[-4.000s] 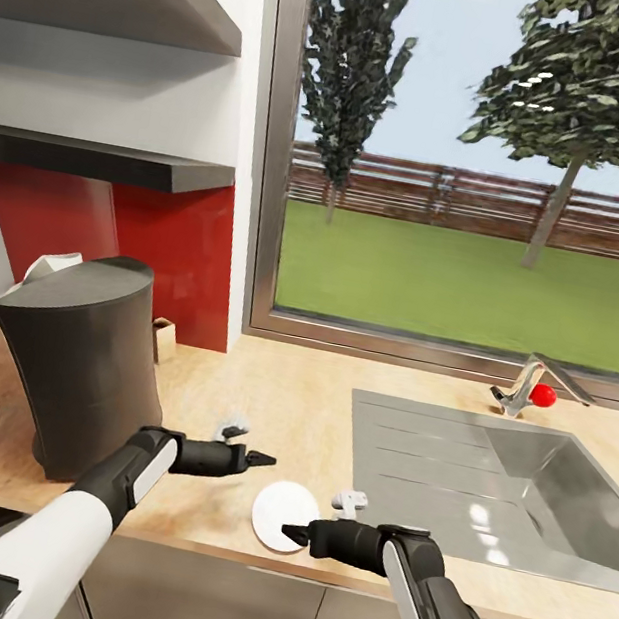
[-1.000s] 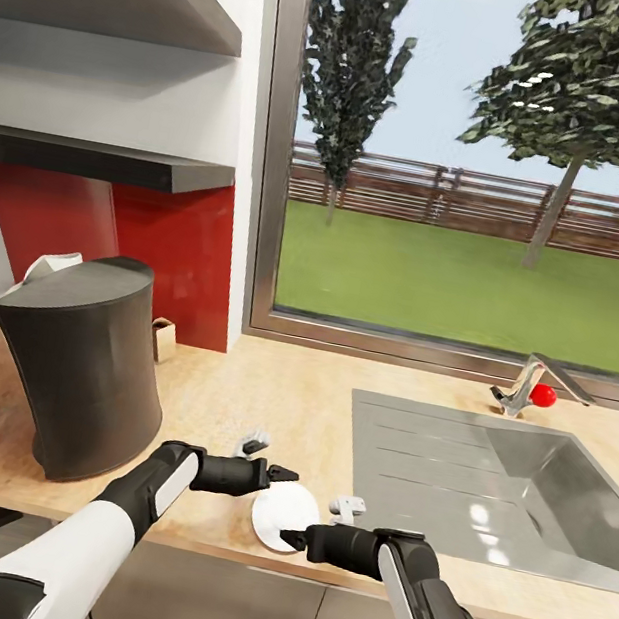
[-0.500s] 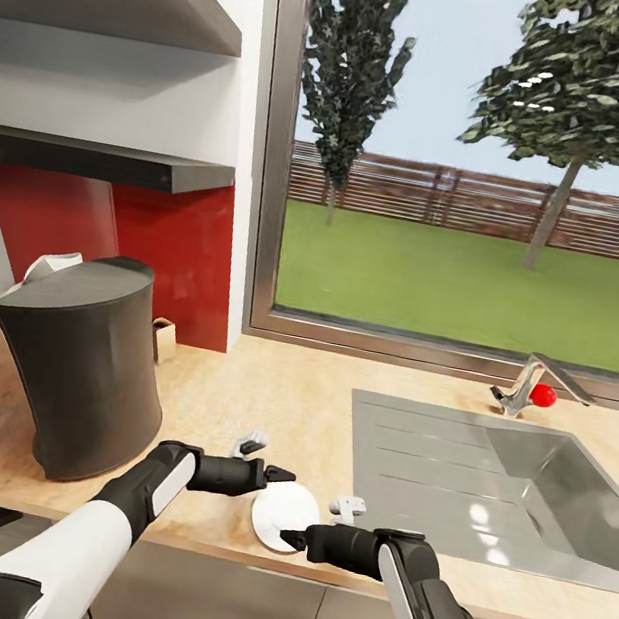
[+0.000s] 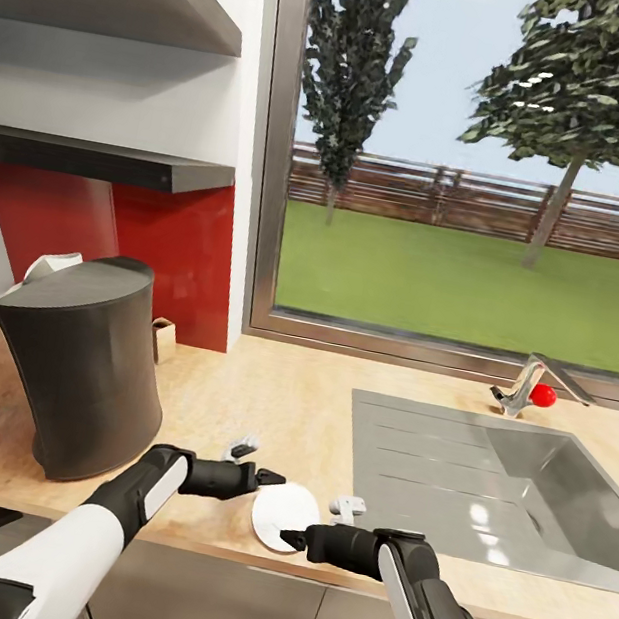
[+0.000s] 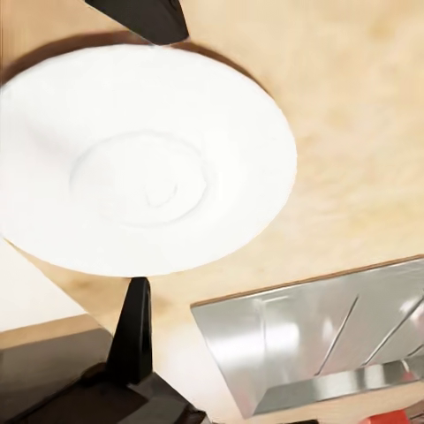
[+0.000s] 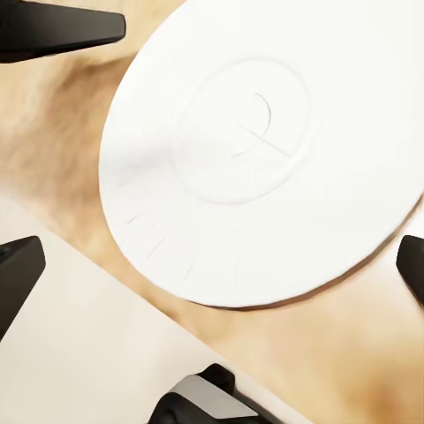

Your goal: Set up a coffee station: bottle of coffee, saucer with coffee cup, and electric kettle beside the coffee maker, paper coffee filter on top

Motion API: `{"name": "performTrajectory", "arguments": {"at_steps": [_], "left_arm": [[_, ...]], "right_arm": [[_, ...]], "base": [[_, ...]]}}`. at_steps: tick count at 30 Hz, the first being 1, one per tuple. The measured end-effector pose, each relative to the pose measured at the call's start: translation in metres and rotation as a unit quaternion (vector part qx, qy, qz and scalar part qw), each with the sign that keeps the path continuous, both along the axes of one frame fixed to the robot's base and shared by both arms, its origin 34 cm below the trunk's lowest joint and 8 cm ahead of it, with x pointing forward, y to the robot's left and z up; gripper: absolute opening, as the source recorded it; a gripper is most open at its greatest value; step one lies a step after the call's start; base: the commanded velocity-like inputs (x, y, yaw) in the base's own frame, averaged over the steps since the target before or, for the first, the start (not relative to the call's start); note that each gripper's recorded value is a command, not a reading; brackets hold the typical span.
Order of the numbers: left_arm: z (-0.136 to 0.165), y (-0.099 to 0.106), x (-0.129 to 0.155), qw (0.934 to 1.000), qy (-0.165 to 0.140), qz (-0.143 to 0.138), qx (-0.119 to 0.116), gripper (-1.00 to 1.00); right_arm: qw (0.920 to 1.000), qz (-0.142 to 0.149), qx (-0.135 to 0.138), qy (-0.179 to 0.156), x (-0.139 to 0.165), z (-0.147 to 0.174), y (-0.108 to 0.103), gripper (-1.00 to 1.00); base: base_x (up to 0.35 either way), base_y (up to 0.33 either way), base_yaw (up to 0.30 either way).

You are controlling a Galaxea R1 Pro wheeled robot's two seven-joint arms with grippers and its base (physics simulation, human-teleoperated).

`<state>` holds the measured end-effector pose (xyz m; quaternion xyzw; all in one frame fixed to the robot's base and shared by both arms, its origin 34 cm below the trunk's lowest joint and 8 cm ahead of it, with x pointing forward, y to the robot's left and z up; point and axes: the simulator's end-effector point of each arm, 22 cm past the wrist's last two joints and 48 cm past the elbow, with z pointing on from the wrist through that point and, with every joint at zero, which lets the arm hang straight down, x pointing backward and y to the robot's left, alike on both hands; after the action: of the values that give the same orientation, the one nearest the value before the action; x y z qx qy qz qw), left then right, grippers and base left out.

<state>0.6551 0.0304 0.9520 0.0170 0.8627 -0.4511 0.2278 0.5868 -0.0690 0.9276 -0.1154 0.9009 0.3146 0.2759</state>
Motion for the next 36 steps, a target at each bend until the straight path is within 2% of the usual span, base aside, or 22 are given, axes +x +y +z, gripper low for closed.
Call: {"name": "performTrajectory", "arguments": {"at_steps": [6,17,20,36], "left_arm": [[-0.008,0.001,-0.005,0.9999,0.013,0.003,0.0,1.0],[-0.011,-0.001,-0.008,0.9998,0.019,0.002,-0.001,1.0],[-0.016,-0.005,-0.013,0.9995,0.03,0.001,-0.006,1.0],[-0.013,-0.012,-0.014,0.9992,0.034,0.003,-0.019,1.0]], "right_arm": [[1.0,0.0,0.0,0.0,0.0,0.0,0.0,1.0],[1.0,0.0,0.0,0.0,0.0,0.0,0.0,1.0],[1.0,0.0,0.0,0.0,0.0,0.0,0.0,1.0],[1.0,0.0,0.0,0.0,0.0,0.0,0.001,1.0]], "base": [[0.0,0.0,0.0],[0.0,0.0,0.0],[0.0,0.0,0.0],[0.0,0.0,0.0]]}}
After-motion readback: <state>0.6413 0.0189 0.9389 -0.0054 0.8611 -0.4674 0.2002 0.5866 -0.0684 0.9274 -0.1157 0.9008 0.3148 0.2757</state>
